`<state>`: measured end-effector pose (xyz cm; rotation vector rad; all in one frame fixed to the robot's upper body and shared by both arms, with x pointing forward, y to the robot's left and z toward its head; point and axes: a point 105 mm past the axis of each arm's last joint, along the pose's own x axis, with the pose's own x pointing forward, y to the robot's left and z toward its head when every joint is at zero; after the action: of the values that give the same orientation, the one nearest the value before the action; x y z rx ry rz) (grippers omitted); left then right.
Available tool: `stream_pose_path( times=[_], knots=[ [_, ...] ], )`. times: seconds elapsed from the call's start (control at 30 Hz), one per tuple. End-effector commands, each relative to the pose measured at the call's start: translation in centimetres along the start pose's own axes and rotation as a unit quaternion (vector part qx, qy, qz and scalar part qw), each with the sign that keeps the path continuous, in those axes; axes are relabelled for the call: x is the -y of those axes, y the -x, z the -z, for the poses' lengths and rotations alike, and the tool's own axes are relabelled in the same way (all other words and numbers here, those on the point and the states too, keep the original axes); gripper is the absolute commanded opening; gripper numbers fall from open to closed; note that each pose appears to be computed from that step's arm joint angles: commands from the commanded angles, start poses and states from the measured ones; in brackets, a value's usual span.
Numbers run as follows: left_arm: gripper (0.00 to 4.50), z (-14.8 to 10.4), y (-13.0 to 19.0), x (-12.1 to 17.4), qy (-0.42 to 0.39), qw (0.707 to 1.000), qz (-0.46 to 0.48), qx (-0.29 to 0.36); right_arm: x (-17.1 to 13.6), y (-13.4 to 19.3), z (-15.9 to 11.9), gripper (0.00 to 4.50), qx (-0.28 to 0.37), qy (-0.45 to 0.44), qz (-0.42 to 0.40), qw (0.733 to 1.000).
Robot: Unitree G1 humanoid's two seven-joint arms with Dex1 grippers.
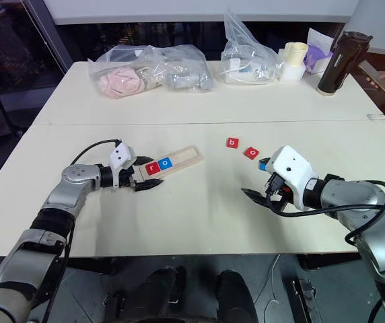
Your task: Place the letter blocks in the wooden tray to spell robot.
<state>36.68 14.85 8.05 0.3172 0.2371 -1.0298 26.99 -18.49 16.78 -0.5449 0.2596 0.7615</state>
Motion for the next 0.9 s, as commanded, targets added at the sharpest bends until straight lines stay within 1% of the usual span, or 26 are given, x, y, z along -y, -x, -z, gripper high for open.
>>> stream_pose_path(
  times=[0.03, 0.17, 0.27, 0.3, 0.33, 0.6, 0.7, 0.9],
  knots=[
    [4.50, 2.9, 0.5, 0.5, 0.049, 0.998, 0.010, -0.044, -0.1, 0.2, -1.1, 4.46, 0.015, 0.022, 0.002, 1.000],
    [4.50, 3.3, 0.5, 0.6, 0.066, 0.997, 0.013, -0.046, -0.1, 0.1, -1.1, 4.46, 0.014, 0.024, 0.001, 1.000],
    [3.61, 3.6, 0.6, 0.6, 0.077, 0.996, 0.018, -0.050, -0.1, 0.0, -1.1, 4.50, 0.015, 0.025, 0.001, 1.000],
    [3.21, 3.7, 0.6, 0.6, 0.079, 0.995, 0.019, -0.051, -0.1, 0.0, -1.1, 4.50, 0.015, 0.025, 0.002, 1.000],
    [3.14, 3.7, 0.6, 0.6, 0.079, 0.995, 0.019, -0.051, -0.1, 0.0, -1.1, 4.50, 0.015, 0.026, 0.002, 1.000],
    [3.15, 3.7, 0.5, 1.5, 0.038, 0.997, 0.038, -0.062, 0.0, 0.1, -1.1, 4.50, 0.015, 0.026, 0.003, 1.000],
    [3.15, 3.4, 0.4, 2.4, 0.021, 0.997, 0.056, -0.056, -0.1, 0.0, -1.1, 4.50, 0.014, 0.027, 0.003, 1.000],
    [3.15, 1.6, 0.0, 5.2, -0.013, 0.993, 0.108, -0.034, 0.0, -0.2, -1.2, 4.50, 0.016, 0.028, 0.003, 0.999]
  ],
)
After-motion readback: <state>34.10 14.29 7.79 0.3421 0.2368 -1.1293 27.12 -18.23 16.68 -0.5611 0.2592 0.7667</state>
